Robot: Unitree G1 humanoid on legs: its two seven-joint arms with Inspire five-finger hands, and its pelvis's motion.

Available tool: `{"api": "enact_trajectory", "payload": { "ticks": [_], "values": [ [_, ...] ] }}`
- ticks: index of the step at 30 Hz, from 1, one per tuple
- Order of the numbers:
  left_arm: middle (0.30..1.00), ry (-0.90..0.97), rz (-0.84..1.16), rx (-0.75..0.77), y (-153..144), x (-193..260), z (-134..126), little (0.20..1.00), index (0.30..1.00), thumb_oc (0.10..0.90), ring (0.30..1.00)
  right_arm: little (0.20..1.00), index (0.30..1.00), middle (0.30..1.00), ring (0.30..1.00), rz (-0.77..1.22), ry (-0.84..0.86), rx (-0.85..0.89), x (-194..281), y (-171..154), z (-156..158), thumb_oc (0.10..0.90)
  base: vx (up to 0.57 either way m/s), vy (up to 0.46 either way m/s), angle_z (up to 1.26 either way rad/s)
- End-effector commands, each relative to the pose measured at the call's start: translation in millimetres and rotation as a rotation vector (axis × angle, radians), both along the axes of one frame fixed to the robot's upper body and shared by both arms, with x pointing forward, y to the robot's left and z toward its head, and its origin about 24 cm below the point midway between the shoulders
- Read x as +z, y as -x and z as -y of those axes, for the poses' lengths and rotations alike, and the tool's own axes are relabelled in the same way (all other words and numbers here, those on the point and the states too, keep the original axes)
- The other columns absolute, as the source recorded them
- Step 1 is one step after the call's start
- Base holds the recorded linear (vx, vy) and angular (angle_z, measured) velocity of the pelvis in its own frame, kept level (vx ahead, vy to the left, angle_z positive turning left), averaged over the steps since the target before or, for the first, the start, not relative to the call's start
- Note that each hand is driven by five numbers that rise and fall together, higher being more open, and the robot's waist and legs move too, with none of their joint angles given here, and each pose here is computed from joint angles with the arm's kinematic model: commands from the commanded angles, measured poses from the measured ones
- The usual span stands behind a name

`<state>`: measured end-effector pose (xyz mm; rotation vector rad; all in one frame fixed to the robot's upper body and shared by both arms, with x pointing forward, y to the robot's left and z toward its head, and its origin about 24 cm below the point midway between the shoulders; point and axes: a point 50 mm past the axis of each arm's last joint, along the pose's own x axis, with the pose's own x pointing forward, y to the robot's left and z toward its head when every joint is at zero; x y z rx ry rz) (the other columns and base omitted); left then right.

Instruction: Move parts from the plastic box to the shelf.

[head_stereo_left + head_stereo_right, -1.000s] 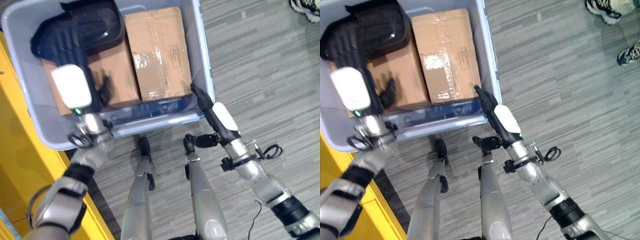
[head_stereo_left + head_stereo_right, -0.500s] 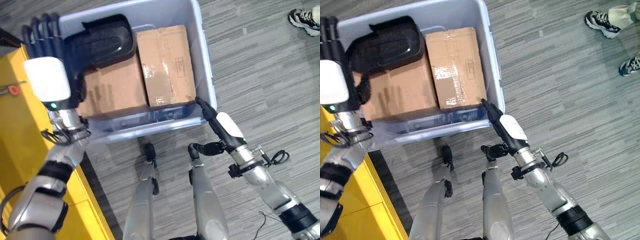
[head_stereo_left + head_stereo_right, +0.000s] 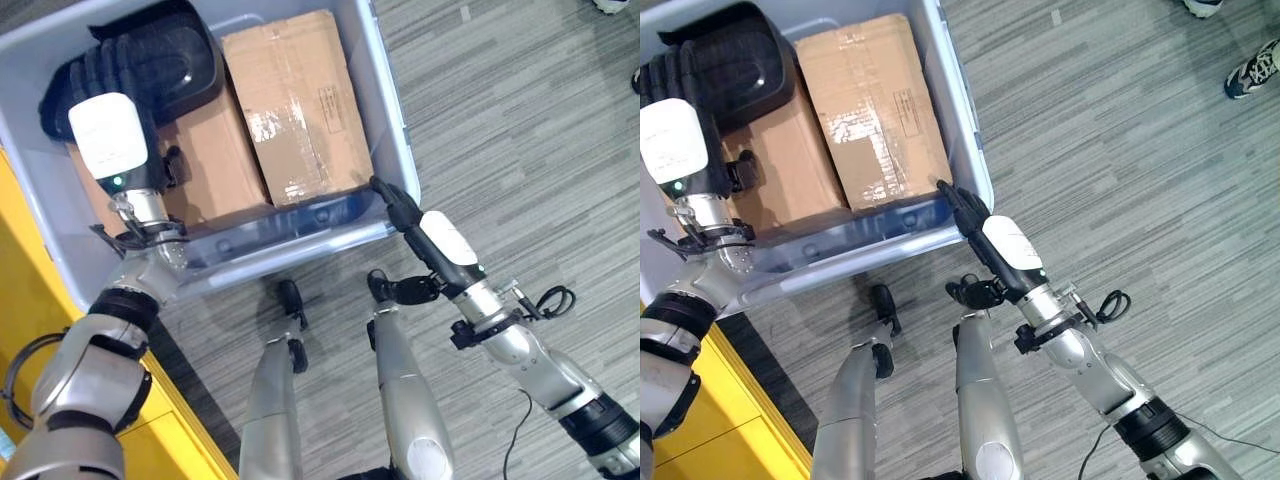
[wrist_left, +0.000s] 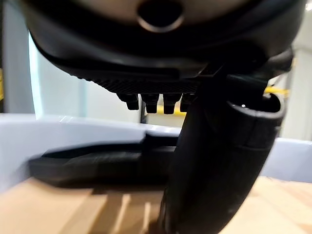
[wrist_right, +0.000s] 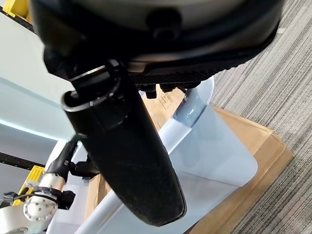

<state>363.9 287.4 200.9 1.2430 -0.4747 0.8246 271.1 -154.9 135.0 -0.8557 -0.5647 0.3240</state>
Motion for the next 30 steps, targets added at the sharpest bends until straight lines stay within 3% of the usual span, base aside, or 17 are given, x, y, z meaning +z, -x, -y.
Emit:
{"api": "enact_trajectory", "payload": {
  "ticks": [1,8,16,30],
  "values": [
    [1.0,0.106,0.236,0.045,18,24,-26,1.0,1.0,0.9,1.0,1.0,1.0,1.0,1.0,-0.098,-0.038,-0.12,-22,6,26,0.9,0.05,-0.043,-0.13],
    [1.0,0.113,0.173,0.023,27,-13,-21,1.0,1.0,0.9,1.0,1.0,1.0,1.0,1.0,-0.099,-0.034,-0.123,-26,8,27,0.9,0.01,-0.014,-0.01],
    [1.0,0.052,0.184,0.117,19,28,-40,1.0,1.0,0.9,1.0,1.0,1.0,1.0,1.0,-0.095,0.007,-0.129,-13,-3,30,0.9,0.01,0.042,0.04],
    [1.0,-0.15,0.278,0.169,12,75,-29,1.0,1.0,0.9,1.0,1.0,1.0,1.0,1.0,-0.099,0.018,-0.13,-14,-8,30,0.9,0.0,0.015,0.0]
  ]
}}
